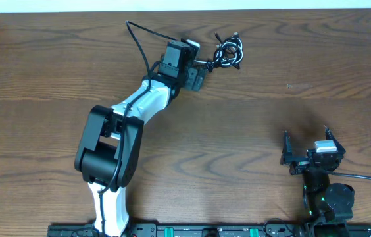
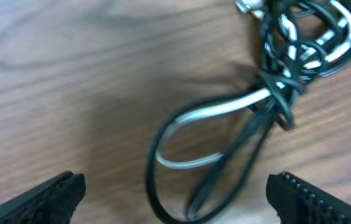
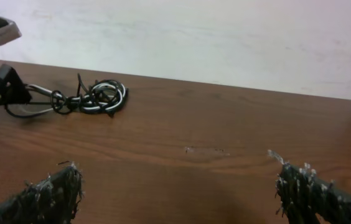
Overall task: Untangle cables
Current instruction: 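Lower the left gripper onto the cable bundle and close on it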
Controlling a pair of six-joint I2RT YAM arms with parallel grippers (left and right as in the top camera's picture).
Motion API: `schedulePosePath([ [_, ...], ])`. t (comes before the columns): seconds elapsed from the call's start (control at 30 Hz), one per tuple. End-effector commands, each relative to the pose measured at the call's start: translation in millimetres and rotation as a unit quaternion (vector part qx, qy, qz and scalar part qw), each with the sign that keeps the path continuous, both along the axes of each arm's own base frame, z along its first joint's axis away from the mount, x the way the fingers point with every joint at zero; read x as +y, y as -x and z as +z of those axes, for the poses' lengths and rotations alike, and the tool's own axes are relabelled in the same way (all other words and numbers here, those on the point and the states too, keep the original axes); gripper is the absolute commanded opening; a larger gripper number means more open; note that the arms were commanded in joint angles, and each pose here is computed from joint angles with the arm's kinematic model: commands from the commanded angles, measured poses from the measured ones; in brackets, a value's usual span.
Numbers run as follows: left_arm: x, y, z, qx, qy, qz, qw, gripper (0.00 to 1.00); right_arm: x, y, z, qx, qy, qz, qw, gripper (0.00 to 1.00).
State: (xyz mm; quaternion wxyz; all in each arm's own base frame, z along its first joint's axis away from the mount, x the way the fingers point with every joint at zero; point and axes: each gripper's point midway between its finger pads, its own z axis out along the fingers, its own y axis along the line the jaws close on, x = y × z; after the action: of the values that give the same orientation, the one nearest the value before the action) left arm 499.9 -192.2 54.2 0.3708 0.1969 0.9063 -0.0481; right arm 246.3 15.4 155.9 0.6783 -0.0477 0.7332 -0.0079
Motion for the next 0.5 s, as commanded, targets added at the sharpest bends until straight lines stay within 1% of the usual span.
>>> schedulePosePath([
  [0.0,5.0,-19.1,7.3,-0.035,-0.012,0.018,0.999,0.98,1.2,0.0,-1.8,0.003,0.007,0.003,1.000,0.99],
  [0.1,0.9,-26.0,6.5,-0.051,-0.006,0.017,0.999,0.98,1.2,0.0,-1.8,0.003,0.007,0.003,1.000,0.99],
  [0.33,1.3,-25.4,-4.5,-0.042,-0.009,0.017,0.999,0.99,1.2,0.0,-1.8,0.003,0.007,0.003,1.000,0.99],
  [0.43,-6.3,-22.5,-5.3,-0.035,0.008,0.003,0.999,0.79,1.2,0.0,-1.8,0.003,0.007,0.003,1.000,0.99],
  [0.47,-9.7,-19.9,-6.7,-0.028,0.015,-0.006,0.999,0.76,1.2,0.0,-1.8,0.003,0.007,0.003,1.000,0.99],
])
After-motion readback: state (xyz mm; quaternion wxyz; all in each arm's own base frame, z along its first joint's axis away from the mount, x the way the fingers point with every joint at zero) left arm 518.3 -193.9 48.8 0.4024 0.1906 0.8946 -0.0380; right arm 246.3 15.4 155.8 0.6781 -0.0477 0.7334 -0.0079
